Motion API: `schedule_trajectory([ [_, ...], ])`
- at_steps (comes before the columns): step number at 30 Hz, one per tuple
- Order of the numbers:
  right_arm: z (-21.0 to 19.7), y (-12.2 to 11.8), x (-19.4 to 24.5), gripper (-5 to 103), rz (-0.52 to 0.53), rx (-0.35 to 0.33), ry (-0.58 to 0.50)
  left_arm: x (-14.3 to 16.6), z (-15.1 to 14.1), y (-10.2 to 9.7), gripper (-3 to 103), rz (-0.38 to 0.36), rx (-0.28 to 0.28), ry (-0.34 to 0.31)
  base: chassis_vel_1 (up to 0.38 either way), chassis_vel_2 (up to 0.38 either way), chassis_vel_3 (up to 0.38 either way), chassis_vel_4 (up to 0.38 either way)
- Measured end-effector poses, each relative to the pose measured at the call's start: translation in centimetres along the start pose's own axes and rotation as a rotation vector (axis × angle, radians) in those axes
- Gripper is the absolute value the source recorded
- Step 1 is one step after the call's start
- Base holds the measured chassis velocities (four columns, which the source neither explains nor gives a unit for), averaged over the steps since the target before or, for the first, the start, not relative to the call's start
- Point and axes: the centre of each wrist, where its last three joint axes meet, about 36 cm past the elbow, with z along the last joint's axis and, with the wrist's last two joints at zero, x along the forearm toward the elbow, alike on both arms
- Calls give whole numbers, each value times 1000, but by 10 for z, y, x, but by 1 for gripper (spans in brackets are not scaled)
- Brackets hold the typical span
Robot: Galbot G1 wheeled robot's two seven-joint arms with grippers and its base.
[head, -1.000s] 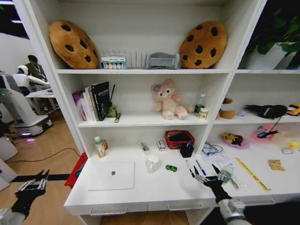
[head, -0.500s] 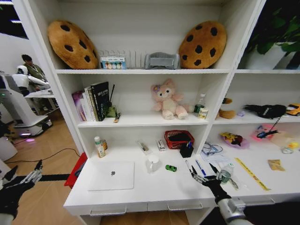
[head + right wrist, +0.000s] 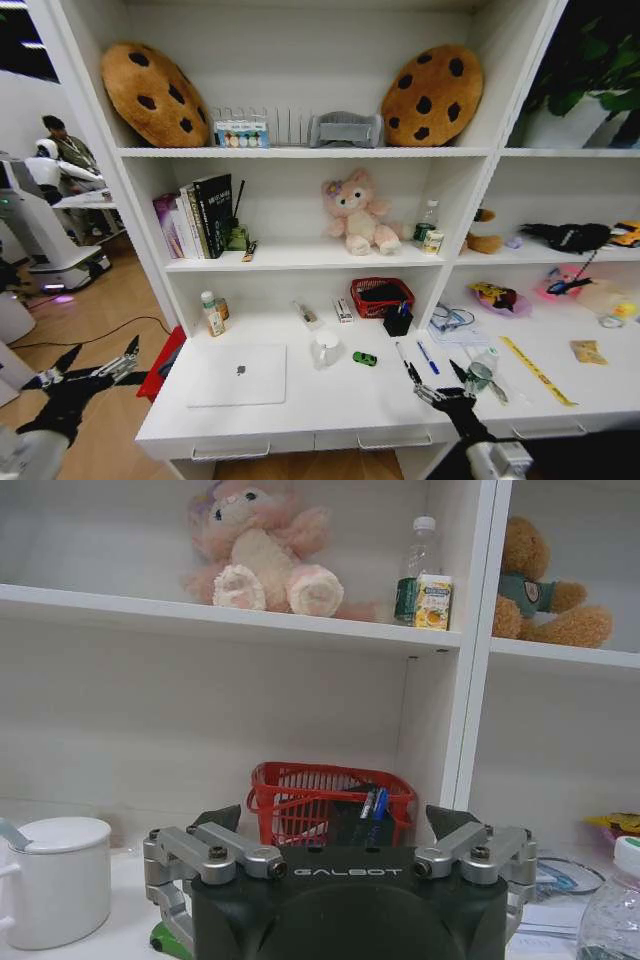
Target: Organize the objects on the table.
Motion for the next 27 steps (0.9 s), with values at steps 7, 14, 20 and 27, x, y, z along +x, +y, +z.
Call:
schedule_trajectory([
  [7, -2, 2, -5, 100, -7, 7, -4, -2, 9, 7, 100, -16, -15, -1, 0, 0, 0, 0],
  [14, -4, 6, -4, 100, -11, 6, -4, -1, 10, 5, 100, -7, -13, -2, 0, 0, 0, 0],
  [20, -4, 5, -4, 100, -3, 0, -10, -1, 9, 4, 100, -3, -16, 0, 0, 0, 0, 0],
  [27, -2, 7, -3, 100, -8, 14, -5, -1, 9, 4, 100, -3, -16, 1, 0, 0, 0, 0],
])
